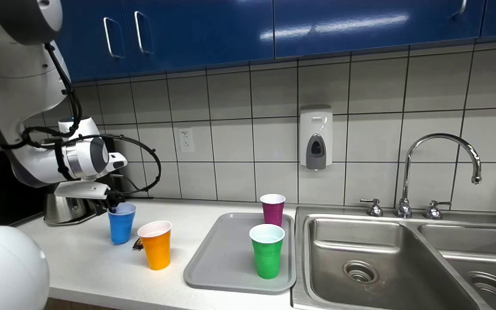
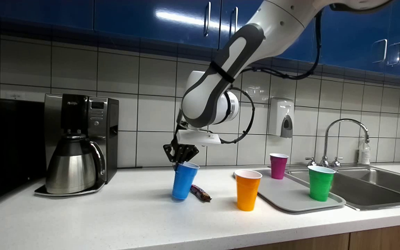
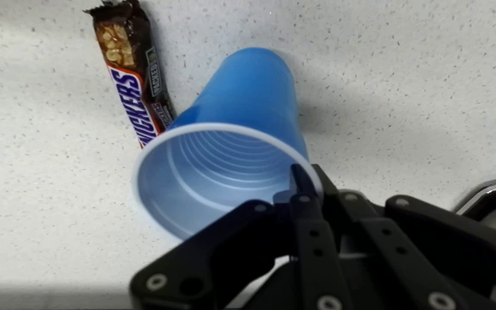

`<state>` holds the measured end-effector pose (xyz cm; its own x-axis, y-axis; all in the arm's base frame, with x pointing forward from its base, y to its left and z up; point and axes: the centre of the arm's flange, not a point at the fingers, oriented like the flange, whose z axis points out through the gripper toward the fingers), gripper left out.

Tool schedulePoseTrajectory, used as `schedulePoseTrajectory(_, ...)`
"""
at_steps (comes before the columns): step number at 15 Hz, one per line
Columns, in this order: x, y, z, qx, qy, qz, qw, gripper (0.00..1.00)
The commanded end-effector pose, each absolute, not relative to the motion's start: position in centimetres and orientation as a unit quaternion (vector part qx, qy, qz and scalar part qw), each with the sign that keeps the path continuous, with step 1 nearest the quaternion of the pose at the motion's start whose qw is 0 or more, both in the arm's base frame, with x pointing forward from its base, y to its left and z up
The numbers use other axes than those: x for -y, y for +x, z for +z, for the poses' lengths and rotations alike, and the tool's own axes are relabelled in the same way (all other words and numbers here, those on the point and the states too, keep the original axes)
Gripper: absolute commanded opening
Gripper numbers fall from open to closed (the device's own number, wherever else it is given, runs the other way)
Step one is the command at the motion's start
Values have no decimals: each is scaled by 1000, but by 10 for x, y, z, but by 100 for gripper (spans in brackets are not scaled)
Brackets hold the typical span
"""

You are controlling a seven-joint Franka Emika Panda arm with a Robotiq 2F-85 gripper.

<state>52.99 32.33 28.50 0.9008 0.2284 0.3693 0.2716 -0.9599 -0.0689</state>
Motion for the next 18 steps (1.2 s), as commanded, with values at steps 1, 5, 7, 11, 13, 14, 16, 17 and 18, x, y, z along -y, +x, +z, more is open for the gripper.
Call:
schedulePoseTrajectory(1,-322,530,286,138,-974,-169,53,30)
schedulePoseTrajectory(5,-322,528,286,138,-975,-166,51,58)
schedulePoseTrajectory(7,-321,528,286,137,-975,-165,50,73)
schedulePoseTrajectory(11,-320,528,289,137,-975,-167,52,100)
schedulePoseTrajectory(13,-320,527,290,137,-975,-168,53,100)
schedulePoseTrajectory(14,-319,527,291,136,-975,-169,54,100)
schedulePoseTrajectory(16,-318,527,294,135,-974,-171,57,100)
schedulePoseTrajectory(17,-317,526,296,134,-974,-173,58,100)
schedulePoseTrajectory(18,-317,526,298,134,-974,-174,59,100)
